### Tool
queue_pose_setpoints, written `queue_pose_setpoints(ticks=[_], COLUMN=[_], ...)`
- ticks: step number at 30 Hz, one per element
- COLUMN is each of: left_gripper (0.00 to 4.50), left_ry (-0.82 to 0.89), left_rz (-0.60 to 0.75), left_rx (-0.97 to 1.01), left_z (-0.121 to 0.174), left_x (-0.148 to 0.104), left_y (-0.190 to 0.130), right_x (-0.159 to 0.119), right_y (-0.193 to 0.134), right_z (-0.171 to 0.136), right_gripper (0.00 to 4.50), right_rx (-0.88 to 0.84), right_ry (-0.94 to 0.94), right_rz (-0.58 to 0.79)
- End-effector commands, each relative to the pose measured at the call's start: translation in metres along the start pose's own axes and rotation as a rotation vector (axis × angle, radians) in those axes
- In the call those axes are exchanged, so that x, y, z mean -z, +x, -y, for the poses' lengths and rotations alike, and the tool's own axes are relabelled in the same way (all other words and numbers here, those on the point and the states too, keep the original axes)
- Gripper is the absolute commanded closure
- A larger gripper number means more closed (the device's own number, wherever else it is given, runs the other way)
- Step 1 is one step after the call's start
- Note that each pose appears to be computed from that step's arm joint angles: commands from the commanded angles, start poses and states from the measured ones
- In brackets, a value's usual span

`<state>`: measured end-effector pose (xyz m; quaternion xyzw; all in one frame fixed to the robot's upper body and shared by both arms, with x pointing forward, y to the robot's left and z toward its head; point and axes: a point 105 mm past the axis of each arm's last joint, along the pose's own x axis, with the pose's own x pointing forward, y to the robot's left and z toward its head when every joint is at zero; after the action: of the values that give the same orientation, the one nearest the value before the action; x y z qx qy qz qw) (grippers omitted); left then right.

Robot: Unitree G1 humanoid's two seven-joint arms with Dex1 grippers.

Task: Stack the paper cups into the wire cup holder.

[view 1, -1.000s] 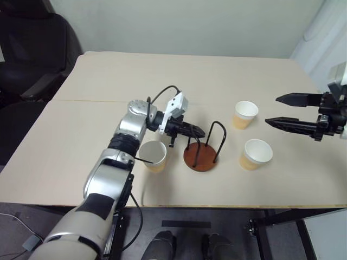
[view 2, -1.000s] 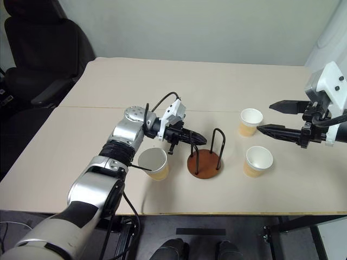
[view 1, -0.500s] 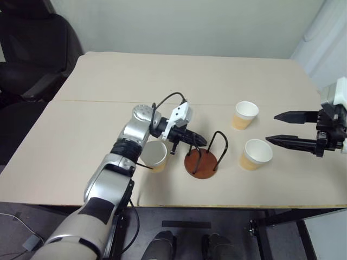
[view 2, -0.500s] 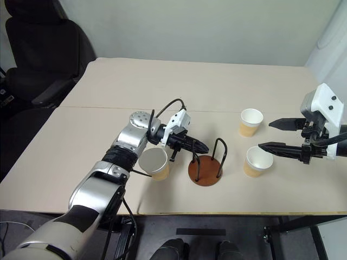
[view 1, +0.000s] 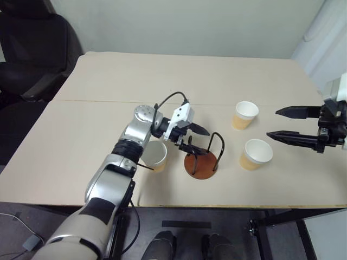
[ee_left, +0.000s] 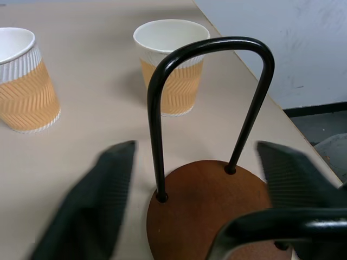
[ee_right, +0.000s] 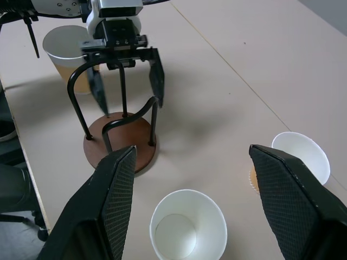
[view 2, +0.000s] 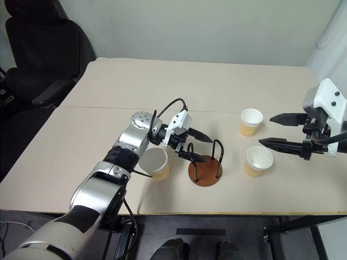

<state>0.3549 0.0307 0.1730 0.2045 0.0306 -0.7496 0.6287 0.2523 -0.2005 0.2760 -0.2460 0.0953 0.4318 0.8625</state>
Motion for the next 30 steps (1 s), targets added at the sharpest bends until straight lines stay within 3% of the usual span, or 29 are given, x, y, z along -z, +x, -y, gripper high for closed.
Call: queue_pose_setpoints(ticks=[1, 9, 17, 30], left_gripper=[0.03, 0.03, 0.03, 0.03], left_ry=[0.050, 0.085, 0.149, 0.148], left_rz=[0.032, -0.005, -0.181, -0.144], left_rx=[-0.014, 0.009, 0.031, -0.035], left_z=[-0.004, 0.000, 0.007, -0.003], left_x=[-0.014, -0.017, -0.004, -0.012], left_y=[-0.002, -0.011, -0.038, -0.046], right_x=[-0.008, -0.009, -0.007, -0.007], right_y=[-0.003, -0.002, 0.002, 0.005], right_z=[0.002, 0.001, -0.003, 0.000], right_gripper=[1.16, 1.16, 1.16, 1.16], right_rx=[0.025, 0.022, 0.010, 0.012], right_ry=[-0.040, -0.038, -0.025, -0.027], right_rz=[0.017, 0.018, 0.025, 0.035])
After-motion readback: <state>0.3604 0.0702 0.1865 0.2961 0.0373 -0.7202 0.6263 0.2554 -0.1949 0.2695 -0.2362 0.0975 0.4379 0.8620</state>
